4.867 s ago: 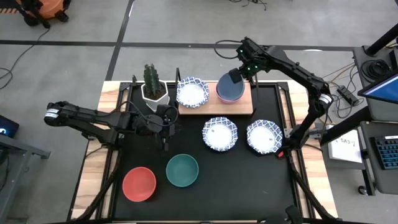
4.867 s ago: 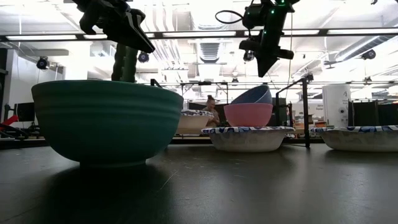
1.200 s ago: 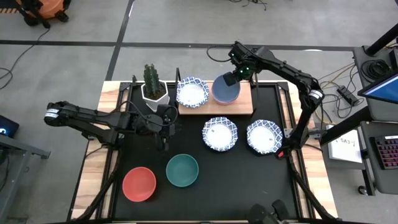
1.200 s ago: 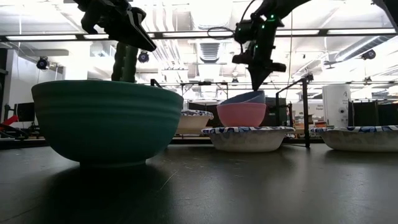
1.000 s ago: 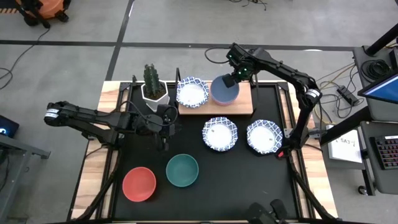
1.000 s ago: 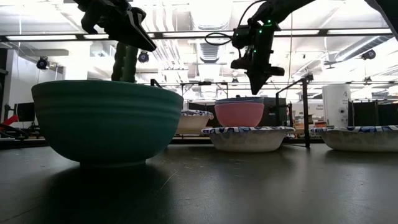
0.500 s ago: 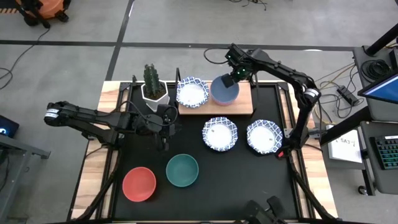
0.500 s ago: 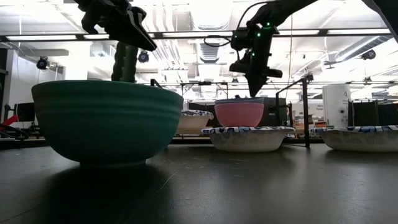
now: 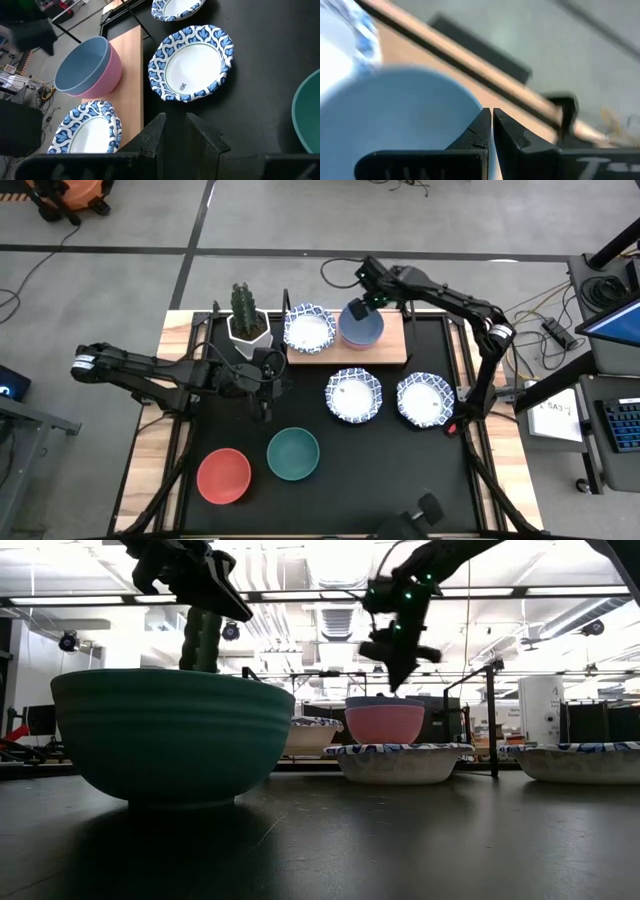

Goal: Place and stack bowls onto a shelf
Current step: Stack the blue bowl on top of the pink bowl on the shelf, then stack the white patterned bowl on top of the white patterned bowls on the shelf

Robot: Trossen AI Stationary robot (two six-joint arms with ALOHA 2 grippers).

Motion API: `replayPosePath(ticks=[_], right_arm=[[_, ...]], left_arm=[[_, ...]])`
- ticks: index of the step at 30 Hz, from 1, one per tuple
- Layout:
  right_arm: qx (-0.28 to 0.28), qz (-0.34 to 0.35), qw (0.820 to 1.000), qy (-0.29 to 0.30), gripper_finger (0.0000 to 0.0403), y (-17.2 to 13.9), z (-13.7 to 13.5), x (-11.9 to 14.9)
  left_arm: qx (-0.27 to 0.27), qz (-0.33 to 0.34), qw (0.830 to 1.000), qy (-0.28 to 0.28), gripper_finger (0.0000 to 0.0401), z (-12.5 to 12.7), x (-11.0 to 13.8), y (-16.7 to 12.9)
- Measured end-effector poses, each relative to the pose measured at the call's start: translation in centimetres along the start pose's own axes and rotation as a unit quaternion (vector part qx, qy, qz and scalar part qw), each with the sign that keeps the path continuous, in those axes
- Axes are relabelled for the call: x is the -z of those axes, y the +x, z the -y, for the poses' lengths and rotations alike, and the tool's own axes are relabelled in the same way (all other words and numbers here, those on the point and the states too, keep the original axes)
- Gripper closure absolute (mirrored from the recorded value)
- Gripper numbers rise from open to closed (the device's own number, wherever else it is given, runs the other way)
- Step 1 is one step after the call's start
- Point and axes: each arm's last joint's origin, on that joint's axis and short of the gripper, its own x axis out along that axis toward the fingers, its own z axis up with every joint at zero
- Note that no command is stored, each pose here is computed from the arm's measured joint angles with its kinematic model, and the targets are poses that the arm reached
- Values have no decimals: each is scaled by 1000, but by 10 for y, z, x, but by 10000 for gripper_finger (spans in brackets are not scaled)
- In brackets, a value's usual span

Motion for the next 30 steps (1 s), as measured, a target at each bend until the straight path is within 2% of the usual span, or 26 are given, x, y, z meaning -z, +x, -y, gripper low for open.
replayPosePath(ticks=[6, 12, 20, 26, 30], right_arm=[[-16, 115, 992, -40, 394, 6, -40, 0], [-30, 194, 979, -49, 394, 25, -60, 11], [-30, 188, 980, -52, 394, 44, -62, 30], [-35, 194, 979, -52, 394, 43, -64, 29], [-41, 212, 974, -63, 394, 30, -67, 26]], left_arm=[[2, -6, 1000, 2, 345, 0, 1, 0], [5, -12, 1000, 5, 345, 1, 3, 0], [5, -14, 1000, 4, 345, 1, 3, 0], [5, -13, 1000, 4, 345, 1, 3, 0], [5, -13, 1000, 3, 345, 1, 3, 0]])
